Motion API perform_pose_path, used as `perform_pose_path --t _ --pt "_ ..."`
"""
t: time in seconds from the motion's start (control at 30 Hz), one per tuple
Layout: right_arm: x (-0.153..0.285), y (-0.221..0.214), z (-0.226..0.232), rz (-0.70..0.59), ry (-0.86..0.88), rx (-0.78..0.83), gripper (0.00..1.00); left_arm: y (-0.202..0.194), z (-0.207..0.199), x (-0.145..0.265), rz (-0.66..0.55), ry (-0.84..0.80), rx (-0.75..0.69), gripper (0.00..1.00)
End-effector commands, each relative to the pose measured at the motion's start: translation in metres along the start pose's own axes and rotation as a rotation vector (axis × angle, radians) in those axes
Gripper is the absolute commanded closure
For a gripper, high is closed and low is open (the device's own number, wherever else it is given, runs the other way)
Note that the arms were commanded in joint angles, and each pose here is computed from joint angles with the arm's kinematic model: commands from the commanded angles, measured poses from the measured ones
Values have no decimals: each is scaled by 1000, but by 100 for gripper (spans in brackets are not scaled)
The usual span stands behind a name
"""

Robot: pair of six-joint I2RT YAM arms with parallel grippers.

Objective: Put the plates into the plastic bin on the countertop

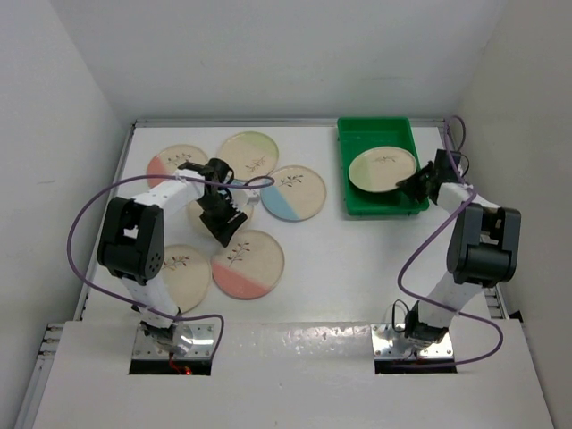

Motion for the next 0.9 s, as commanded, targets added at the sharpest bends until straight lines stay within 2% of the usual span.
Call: perform_pose_path --t 0.0,0.07,0.1,0.23,0.3,0.37,0.5,0.53,0.6,0.7,0.77,0.8,0.83,0.87 --pt "6 17 26 -5 54 116 79 -6 1 4 -16 33 36 39" --pt "4 14 21 34 20 146 70 -10 -2 0 -6 17 49 40" --pt "6 9 16 72 -16 142 61 -14 -3 -3 6 9 53 41" --pt "15 17 33 60 -60 310 40 -26 -1 -8 30 9 112 41" --pt "22 14 40 64 -112 433 39 -26 -1 -8 20 -5 131 41" --pt "27 12 52 62 -110 491 39 -28 -3 -12 28 -27 148 41" --pt "50 -5 72 35 -39 634 39 -33 -5 -31 40 -66 178 45" --pt "58 -4 78 -7 -22 655 39 -34 -4 -36 45 -69 180 49" --pt "68 -23 86 2 13 712 39 -32 -3 -47 56 -64 203 54" --pt "82 -40 87 4 60 793 32 -33 -5 -57 80 -75 223 66" --pt "95 -63 99 43 179 862 7 -32 -6 -62 70 -103 226 78" --pt "94 -73 96 70 215 938 0 -31 -8 -65 82 -109 219 86" --pt "100 -95 102 166 337 980 0 -27 -8 -63 66 -114 228 100" --pt "102 -115 100 251 388 1028 0 -20 -7 -60 42 -119 223 100"
Point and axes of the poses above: each gripper's point midway between its finger pads, its own x axis back along the fingers, its own z axis along the line the jaws close on, y = z × x, the point moved 8 cm from there along x, back along the fingers, and after that the axes turned 4 degrees about x, right-handed, at the moved point
